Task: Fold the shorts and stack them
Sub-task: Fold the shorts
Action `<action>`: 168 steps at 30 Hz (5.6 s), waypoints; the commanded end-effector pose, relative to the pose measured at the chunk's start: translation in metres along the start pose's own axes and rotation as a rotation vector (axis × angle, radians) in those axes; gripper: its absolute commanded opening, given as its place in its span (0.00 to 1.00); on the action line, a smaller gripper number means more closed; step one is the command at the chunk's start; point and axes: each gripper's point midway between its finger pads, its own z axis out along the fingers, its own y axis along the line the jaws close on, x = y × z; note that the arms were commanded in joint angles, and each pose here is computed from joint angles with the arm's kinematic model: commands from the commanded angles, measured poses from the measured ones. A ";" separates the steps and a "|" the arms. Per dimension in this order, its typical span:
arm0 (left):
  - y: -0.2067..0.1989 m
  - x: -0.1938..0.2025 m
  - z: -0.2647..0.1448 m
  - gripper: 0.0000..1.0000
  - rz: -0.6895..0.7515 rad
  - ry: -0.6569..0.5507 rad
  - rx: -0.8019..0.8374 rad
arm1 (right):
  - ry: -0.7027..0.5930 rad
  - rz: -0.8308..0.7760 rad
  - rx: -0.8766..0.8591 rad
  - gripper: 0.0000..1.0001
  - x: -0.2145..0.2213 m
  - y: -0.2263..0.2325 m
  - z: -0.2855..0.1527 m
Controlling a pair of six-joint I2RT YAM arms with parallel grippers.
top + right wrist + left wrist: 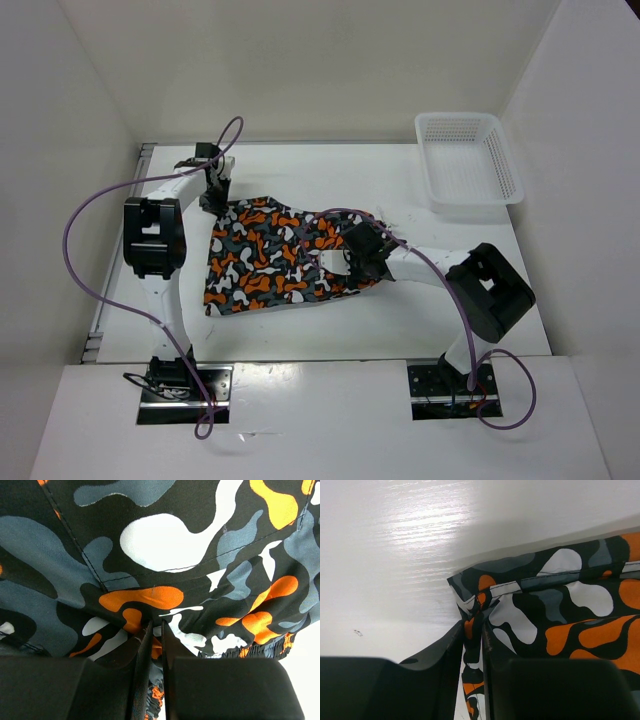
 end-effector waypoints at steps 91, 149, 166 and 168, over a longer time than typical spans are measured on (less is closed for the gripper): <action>-0.040 0.073 -0.049 0.69 0.021 0.165 0.162 | -0.154 1.326 0.229 0.00 0.071 -0.142 -0.085; -0.114 0.020 -0.004 0.25 0.218 0.070 0.125 | -0.376 0.871 0.145 0.00 -0.199 -0.147 -0.063; -0.052 -0.012 -0.032 0.49 0.133 0.003 -0.021 | -0.565 0.559 -0.063 0.33 -0.297 -0.084 -0.076; -0.034 -0.019 -0.036 0.51 0.097 -0.009 -0.037 | -0.619 0.538 -0.123 0.53 -0.311 -0.081 -0.086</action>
